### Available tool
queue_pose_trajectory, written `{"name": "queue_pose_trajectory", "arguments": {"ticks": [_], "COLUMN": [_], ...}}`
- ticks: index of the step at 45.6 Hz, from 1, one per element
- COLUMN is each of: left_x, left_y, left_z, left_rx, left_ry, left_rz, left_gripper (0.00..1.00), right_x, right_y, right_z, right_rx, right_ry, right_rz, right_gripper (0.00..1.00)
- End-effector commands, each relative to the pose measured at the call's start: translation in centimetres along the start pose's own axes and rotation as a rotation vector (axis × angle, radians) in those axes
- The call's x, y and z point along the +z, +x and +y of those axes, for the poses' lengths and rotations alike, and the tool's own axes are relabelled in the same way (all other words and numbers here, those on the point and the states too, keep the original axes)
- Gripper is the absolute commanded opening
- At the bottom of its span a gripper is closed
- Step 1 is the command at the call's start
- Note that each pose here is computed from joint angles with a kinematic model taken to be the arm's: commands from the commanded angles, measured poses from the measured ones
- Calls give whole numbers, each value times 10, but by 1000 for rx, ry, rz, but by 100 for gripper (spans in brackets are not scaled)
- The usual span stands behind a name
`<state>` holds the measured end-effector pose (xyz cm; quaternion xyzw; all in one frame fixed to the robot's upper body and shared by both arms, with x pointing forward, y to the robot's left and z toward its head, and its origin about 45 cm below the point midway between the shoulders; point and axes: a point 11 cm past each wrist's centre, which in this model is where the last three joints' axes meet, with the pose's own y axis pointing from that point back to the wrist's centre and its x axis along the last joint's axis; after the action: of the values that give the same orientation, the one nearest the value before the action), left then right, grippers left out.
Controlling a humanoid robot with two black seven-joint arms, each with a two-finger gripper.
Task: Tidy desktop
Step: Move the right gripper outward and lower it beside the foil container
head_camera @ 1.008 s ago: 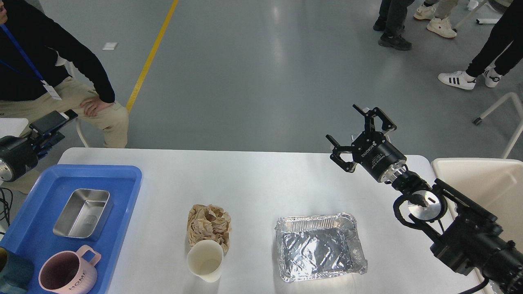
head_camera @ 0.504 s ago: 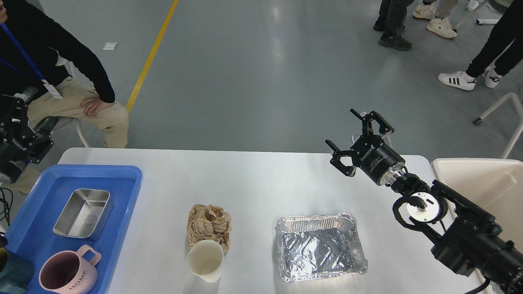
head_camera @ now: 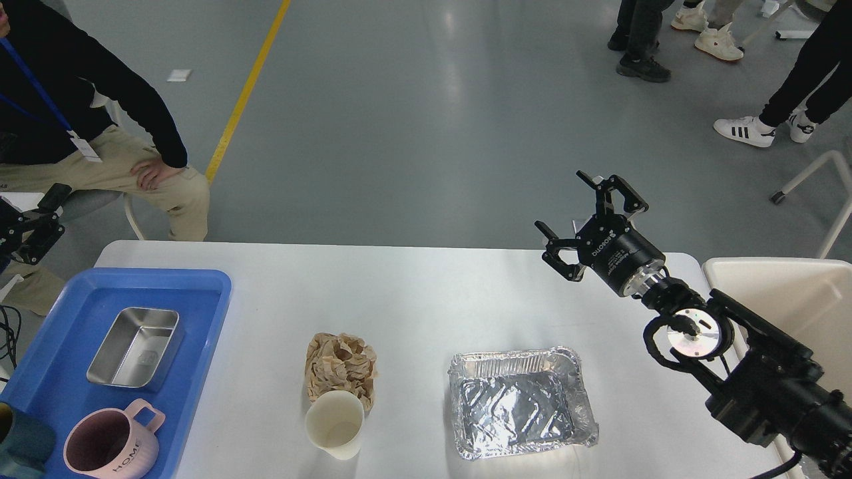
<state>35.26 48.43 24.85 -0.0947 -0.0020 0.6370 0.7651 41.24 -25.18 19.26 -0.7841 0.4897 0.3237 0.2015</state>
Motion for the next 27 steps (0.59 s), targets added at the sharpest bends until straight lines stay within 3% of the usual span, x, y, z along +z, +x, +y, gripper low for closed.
{"name": "queue_pose_trajectory", "arguments": {"ticks": [1,13,27], "left_x": [-6,-23,-46], "left_y": [-2,-21,-27], "left_z": [-4,-10,-5], "left_rx": [57,84,108], "left_ry": [-34,-150,-71], "left_rz": [157,404,513], "left_gripper": [97,97,97], "right_x": [-10,-28,-55], "right_y": [4,19,25], "right_z": [0,8,9], "right_rx": [32,92,117], "right_ry": [21,41,148], "right_rz": [12,51,68], "right_gripper": [100,100,100]}}
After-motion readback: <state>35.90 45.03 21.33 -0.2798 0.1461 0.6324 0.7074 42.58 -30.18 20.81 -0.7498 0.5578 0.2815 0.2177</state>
